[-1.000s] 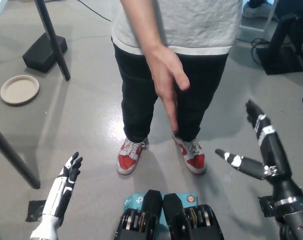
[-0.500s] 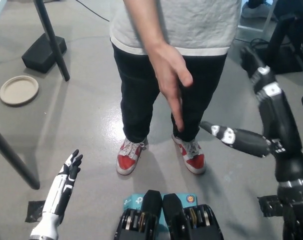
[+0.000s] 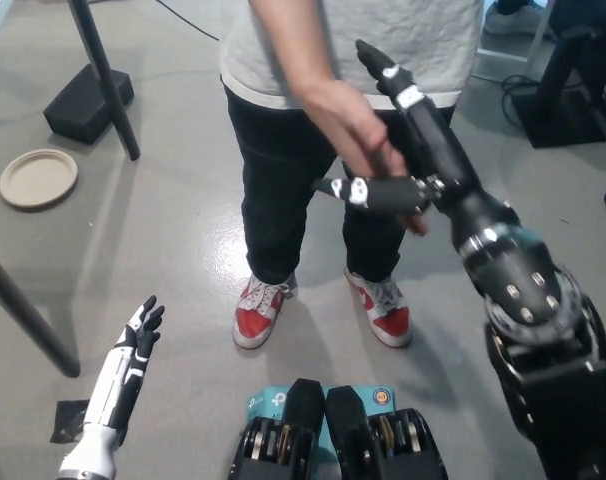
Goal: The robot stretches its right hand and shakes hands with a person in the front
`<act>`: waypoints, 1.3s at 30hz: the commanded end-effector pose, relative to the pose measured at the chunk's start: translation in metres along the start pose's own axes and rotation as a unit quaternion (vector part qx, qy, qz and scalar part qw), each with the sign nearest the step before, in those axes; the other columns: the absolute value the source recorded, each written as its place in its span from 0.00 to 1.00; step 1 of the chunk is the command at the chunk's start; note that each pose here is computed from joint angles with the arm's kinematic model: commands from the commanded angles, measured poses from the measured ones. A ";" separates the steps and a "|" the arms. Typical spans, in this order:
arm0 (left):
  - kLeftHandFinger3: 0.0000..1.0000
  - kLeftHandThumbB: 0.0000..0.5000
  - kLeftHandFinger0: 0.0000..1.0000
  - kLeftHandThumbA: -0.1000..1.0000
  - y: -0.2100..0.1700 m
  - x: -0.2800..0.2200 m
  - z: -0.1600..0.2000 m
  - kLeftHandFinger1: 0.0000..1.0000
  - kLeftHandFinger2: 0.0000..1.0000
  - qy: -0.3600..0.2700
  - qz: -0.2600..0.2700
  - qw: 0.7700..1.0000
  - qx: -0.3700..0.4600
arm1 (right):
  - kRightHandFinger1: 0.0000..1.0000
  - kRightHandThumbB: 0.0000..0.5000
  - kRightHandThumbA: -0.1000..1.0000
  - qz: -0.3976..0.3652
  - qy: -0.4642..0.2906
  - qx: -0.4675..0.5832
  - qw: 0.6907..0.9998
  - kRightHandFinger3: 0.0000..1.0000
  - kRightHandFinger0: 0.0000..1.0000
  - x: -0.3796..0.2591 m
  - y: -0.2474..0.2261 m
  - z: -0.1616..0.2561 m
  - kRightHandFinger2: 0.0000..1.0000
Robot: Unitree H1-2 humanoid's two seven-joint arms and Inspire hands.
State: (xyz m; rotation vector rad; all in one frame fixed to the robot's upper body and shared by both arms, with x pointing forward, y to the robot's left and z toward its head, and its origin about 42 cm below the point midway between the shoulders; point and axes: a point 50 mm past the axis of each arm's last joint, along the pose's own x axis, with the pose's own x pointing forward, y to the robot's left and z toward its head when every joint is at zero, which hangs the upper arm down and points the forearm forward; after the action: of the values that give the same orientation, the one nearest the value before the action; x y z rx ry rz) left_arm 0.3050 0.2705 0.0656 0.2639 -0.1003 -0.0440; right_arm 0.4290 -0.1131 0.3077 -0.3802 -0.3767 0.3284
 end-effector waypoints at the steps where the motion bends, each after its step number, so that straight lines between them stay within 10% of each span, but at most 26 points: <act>1: 1.00 0.14 1.00 1.00 0.006 0.012 0.014 1.00 1.00 -0.039 0.018 0.999 -0.001 | 1.00 0.70 1.00 -0.016 0.029 -0.007 0.999 1.00 1.00 0.040 -0.003 0.001 1.00; 11: 1.00 0.20 1.00 1.00 0.009 0.011 0.016 1.00 1.00 -0.040 0.014 0.999 0.005 | 1.00 0.70 1.00 -0.017 0.062 0.000 0.998 1.00 1.00 0.077 0.000 -0.016 1.00; 15: 1.00 0.19 1.00 1.00 0.008 0.012 0.017 1.00 1.00 -0.039 0.013 0.999 0.005 | 1.00 0.73 0.63 -0.037 0.054 -0.008 0.998 1.00 1.00 0.083 0.002 -0.012 1.00; 17: 1.00 0.19 1.00 1.00 0.010 0.014 0.018 1.00 1.00 -0.041 0.010 0.999 0.010 | 1.00 0.60 0.26 -0.063 0.037 -0.017 0.997 1.00 1.00 0.084 0.004 -0.005 1.00; 21: 1.00 0.18 1.00 1.00 0.010 0.014 0.019 1.00 1.00 -0.042 0.010 0.999 0.010 | 1.00 0.45 0.06 -0.082 0.014 -0.034 0.996 1.00 1.00 0.078 0.007 0.002 1.00; 31: 1.00 0.14 1.00 1.00 0.010 0.011 0.014 1.00 1.00 -0.037 0.006 0.999 0.014 | 1.00 0.34 0.03 -0.091 -0.033 -0.032 0.995 1.00 1.00 0.057 0.007 0.023 1.00; 35: 1.00 0.15 1.00 1.00 0.011 0.007 0.012 1.00 1.00 -0.034 0.007 0.999 0.016 | 1.00 0.43 0.22 -0.086 -0.102 -0.045 0.990 1.00 1.00 0.032 0.007 0.064 1.00; 39: 1.00 0.13 1.00 1.00 0.009 0.003 0.011 1.00 1.00 -0.031 0.008 0.999 0.007 | 1.00 0.44 0.19 -0.080 -0.184 -0.035 0.979 1.00 1.00 -0.008 0.007 0.124 1.00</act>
State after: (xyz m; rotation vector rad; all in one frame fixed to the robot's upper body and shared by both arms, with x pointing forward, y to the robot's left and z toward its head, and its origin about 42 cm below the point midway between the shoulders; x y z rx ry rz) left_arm 0.3079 0.2702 0.0693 0.2669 -0.1124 -0.0471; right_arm 0.4285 -0.0777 0.3580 -0.3617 -0.5815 0.1969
